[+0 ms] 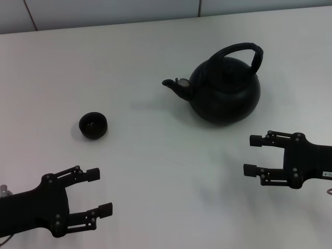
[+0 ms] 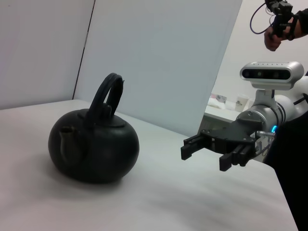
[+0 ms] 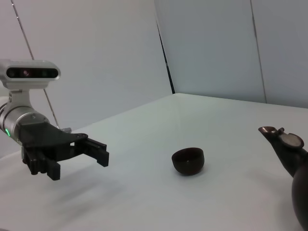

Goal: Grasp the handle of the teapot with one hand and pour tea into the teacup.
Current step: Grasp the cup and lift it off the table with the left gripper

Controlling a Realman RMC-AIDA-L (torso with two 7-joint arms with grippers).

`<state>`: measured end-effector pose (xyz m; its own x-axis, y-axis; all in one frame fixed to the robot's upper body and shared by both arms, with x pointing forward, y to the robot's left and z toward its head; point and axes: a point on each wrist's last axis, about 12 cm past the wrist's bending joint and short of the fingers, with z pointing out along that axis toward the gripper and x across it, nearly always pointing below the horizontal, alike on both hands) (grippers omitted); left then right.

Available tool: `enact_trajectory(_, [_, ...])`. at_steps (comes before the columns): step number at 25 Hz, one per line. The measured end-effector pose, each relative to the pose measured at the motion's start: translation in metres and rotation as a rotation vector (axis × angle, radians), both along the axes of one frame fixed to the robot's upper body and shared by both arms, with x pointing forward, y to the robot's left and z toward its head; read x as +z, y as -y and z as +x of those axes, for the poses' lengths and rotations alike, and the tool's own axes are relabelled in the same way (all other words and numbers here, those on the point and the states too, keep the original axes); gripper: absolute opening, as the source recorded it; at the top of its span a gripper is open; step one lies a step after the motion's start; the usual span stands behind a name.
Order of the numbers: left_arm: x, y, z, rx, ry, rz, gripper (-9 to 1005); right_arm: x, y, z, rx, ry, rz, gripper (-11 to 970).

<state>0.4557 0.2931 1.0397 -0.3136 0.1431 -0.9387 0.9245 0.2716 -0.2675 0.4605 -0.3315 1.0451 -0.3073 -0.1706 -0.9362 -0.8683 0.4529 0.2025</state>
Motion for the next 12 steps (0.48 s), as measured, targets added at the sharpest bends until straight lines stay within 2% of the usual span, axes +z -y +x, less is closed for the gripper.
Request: enact_trajectory(12, [0.0015,0.0013,0.0022,-0.004,-0.006,-0.005,840,0.0005,0.0004,-0.0008,0.003,0.001,0.002,770])
